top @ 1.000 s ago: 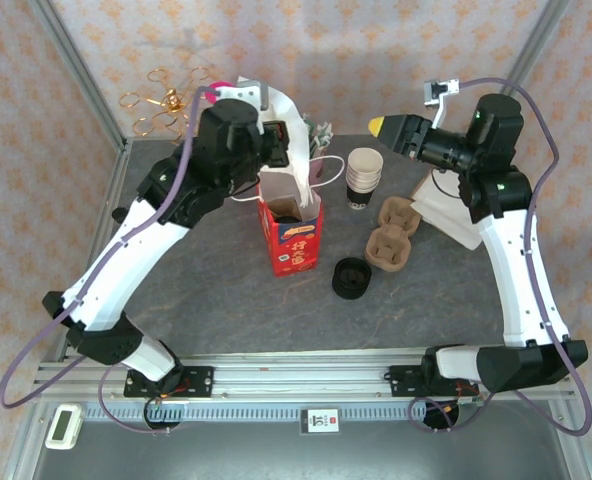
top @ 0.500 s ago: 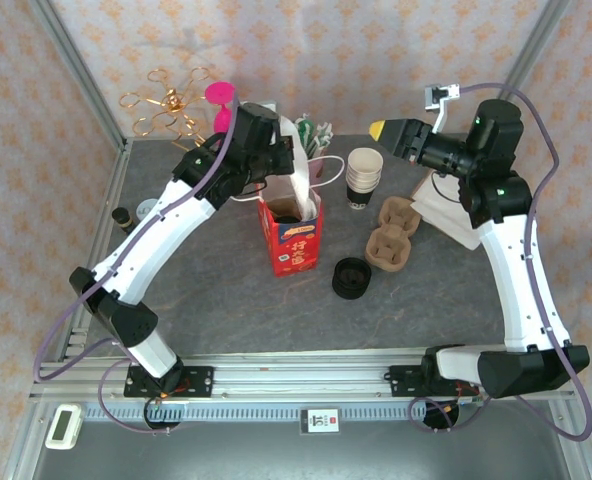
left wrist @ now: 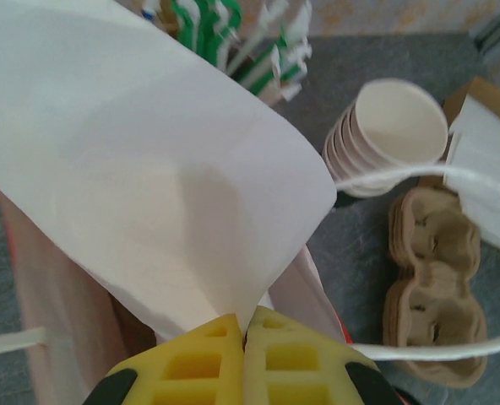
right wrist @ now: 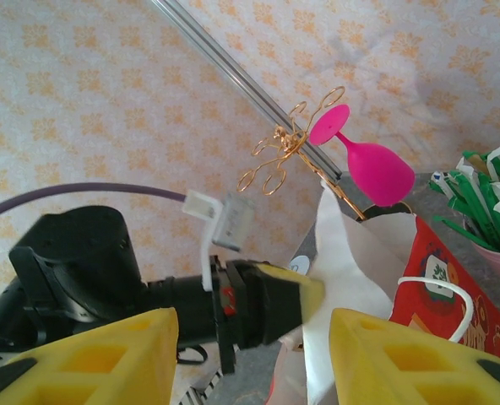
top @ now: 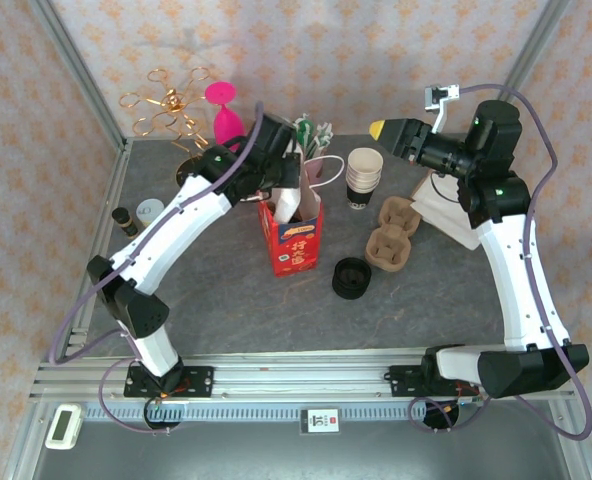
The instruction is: Pack the takeout coffee
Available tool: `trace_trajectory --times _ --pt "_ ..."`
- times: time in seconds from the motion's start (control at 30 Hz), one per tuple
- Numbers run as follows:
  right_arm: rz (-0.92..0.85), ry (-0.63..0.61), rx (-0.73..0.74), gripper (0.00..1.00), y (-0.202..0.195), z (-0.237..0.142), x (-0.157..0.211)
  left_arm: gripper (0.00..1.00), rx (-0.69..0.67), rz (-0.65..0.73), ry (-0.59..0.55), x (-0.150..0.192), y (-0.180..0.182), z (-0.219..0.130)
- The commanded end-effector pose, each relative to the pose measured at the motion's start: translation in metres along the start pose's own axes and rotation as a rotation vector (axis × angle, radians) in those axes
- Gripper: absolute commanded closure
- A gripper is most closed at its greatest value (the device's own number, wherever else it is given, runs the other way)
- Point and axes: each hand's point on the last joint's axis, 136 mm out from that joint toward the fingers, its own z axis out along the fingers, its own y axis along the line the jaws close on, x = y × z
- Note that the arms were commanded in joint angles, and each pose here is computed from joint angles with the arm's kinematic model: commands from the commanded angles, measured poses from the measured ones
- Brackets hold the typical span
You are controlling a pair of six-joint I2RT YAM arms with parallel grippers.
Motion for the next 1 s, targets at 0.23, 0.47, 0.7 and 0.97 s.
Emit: trace_trajectory --times 0.23,0.47,0.7,0.97 --pt "-0.037 -0.027 -0.003 0.49 0.006 -0.002 -0.006 1.00 -0.084 0.095 0.112 0.029 0.011 0.022" --pt "-0.039 -0.030 0.027 0.48 -0.001 -0.001 -0.006 0.69 -0.053 0.092 0.052 0.011 0.006 -0.001" --pt "0.022 -0.065 0.166 0.45 -0.039 -0.002 -0.009 0.62 -0.025 0.028 -0.070 -0.024 0.003 -0.019" --pt "0.087 -0.089 0.217 0.44 -0.068 -0.010 -0.010 0.68 0.029 -0.034 -0.085 -0.038 0.000 0.015"
